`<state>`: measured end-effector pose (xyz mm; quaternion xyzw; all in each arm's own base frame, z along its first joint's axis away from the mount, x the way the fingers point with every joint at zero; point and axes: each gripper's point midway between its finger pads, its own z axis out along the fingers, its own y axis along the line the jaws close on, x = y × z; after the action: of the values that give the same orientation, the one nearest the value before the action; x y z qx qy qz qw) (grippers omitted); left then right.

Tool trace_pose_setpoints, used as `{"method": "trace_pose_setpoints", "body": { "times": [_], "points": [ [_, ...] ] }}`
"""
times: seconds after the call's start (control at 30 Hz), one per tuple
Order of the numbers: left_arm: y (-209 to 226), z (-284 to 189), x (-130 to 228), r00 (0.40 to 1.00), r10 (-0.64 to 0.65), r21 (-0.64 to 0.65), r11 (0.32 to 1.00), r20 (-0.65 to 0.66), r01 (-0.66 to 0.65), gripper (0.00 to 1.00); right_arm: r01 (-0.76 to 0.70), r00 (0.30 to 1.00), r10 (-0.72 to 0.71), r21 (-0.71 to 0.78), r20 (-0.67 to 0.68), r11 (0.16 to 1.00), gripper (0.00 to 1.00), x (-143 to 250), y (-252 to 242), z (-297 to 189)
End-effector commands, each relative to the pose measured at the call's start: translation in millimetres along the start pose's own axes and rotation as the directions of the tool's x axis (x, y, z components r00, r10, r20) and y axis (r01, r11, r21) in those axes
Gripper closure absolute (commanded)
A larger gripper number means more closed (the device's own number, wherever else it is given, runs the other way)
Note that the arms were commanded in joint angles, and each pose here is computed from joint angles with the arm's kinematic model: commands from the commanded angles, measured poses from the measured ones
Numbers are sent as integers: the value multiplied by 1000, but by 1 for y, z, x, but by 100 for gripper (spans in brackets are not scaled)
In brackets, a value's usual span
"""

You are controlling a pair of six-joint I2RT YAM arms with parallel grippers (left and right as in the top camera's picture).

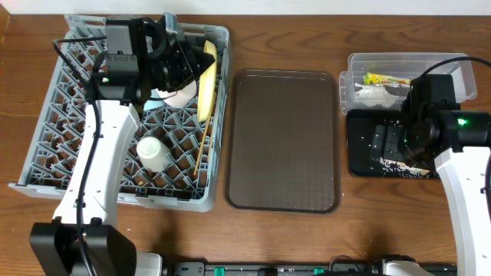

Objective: Sort waste into correct bins and load items into the dishwasher
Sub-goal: 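Stand the yellow plate upright in the rack and release it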

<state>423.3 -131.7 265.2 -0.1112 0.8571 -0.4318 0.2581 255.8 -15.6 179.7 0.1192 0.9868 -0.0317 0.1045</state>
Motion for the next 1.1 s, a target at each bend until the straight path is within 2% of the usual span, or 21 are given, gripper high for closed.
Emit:
{"method": "trace_pose_setpoints", "body": {
  "times": [0.0, 0.53, 0.73, 1.07],
  "points": [
    [7, 6, 5, 1000, -8, -27, 1000, -6, 8, 94, 4, 1000, -4, 10, 21, 1000, 5, -4, -3, -5],
    [31, 27, 11, 998, -43, -73, 997, -56, 39, 94, 4, 1000, -4, 10, 21, 1000, 5, -4, -3, -5],
    [-3, 25, 6, 997, -26, 85, 996, -67, 32, 94, 4, 1000, -4, 10, 21, 1000, 5, -4, -3, -5],
    [-3, 25, 6, 993, -92, 81, 992, -74, 98, 94, 4, 1000, -4, 10, 21, 1000, 5, -4, -3, -5]
  ]
}}
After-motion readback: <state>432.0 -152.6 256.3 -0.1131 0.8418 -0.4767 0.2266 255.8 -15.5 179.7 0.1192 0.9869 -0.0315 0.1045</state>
